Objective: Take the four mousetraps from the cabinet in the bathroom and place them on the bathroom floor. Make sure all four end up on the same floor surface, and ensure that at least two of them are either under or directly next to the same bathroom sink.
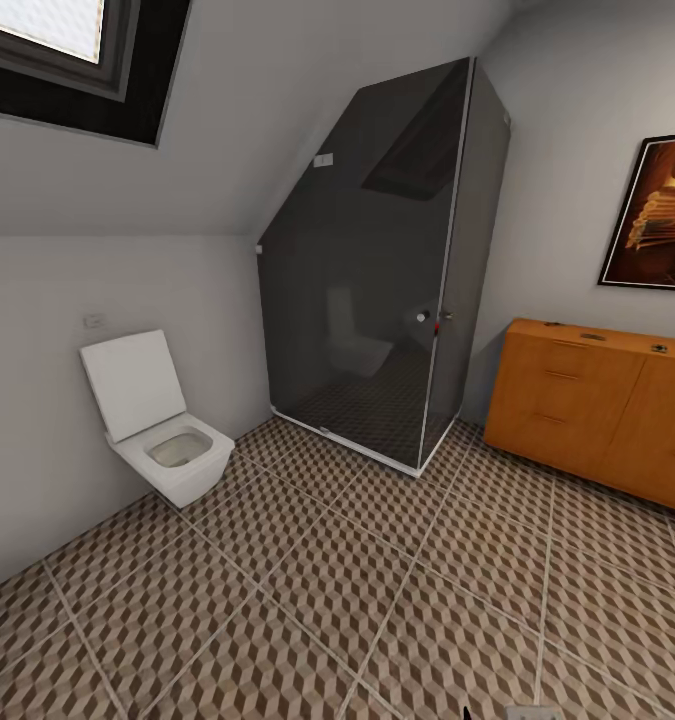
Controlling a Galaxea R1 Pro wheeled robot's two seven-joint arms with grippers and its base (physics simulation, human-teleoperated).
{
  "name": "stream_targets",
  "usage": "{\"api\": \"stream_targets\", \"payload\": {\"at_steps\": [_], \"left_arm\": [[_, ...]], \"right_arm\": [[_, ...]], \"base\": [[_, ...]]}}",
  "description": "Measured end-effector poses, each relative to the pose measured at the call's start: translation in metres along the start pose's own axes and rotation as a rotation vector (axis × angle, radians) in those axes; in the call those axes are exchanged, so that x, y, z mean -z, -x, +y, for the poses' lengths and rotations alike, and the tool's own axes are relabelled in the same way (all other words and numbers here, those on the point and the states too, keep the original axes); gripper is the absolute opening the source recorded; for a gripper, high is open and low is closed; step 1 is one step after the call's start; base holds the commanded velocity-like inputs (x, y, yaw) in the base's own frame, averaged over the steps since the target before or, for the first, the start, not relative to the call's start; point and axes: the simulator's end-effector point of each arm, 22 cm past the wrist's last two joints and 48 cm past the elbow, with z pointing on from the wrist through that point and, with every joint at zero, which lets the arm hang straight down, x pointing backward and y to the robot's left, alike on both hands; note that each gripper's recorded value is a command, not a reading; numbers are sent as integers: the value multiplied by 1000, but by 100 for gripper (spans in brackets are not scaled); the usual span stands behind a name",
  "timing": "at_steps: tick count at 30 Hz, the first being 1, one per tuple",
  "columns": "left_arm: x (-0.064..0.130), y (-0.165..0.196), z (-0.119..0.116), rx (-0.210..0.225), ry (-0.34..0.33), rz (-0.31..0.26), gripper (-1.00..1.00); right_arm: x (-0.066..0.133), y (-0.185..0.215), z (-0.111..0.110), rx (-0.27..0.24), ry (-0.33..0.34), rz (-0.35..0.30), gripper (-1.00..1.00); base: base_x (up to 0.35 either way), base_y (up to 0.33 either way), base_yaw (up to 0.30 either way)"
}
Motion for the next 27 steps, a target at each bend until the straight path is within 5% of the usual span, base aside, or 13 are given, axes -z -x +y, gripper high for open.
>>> {"api": "stream_targets", "payload": {"at_steps": [27], "left_arm": [[2, -12, 5, -5, 5, 18, 100]], "right_arm": [[6, -41, 2, 2, 4, 81, 100]], "base": [[0, 0, 0]]}}
